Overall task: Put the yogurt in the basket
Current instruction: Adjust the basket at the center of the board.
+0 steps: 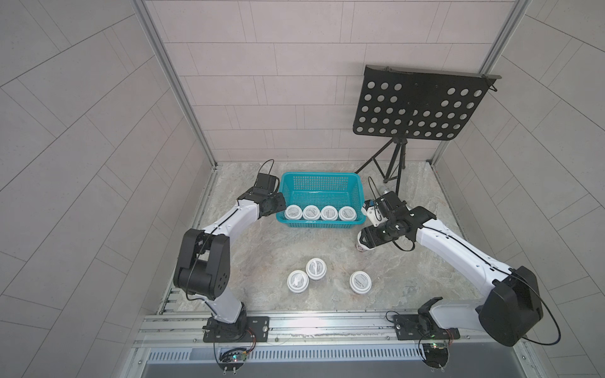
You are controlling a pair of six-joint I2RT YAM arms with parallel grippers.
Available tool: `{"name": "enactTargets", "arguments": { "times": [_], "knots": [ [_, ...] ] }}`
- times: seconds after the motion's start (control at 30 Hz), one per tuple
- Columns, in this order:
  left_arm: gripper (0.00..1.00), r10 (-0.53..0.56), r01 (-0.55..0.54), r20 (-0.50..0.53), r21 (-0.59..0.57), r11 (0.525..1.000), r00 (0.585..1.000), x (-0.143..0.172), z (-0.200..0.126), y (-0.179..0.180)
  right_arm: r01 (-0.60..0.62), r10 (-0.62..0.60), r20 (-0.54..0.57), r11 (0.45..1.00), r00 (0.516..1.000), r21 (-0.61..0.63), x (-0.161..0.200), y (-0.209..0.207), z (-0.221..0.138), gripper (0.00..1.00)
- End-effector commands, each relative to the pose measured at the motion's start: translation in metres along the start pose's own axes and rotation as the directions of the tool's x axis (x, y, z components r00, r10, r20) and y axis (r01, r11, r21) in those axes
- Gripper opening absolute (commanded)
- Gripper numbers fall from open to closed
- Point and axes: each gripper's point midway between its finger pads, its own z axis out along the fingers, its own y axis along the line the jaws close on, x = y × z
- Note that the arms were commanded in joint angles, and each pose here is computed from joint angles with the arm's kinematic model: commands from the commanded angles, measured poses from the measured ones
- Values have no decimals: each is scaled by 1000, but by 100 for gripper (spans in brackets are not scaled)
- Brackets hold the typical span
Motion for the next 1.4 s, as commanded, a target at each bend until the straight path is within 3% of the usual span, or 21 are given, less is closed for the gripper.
{"name": "enactTargets", "arguments": {
  "times": [0.0, 0.53, 0.9, 1.37],
  "knots": [
    [44, 1, -1, 17, 5, 1000, 1000, -7, 0, -1, 7, -7, 2, 1000, 1000, -8, 3, 1, -10, 68],
    [24, 5, -6, -54, -31, 999, 999, 17, 7, 12, 34, -21, 76, 983, 997, -178, -15, 35, -38, 68],
    [23, 34, -38, -94, -37, 999, 995, 34, -8, 18, 61, -18, 150, 956, 988, -287, -42, 58, -56, 68],
    [23, 70, -68, -157, 18, 998, 985, 66, -26, 14, 52, 8, 225, 965, 974, -257, -82, 57, -64, 68]
  ]
}}
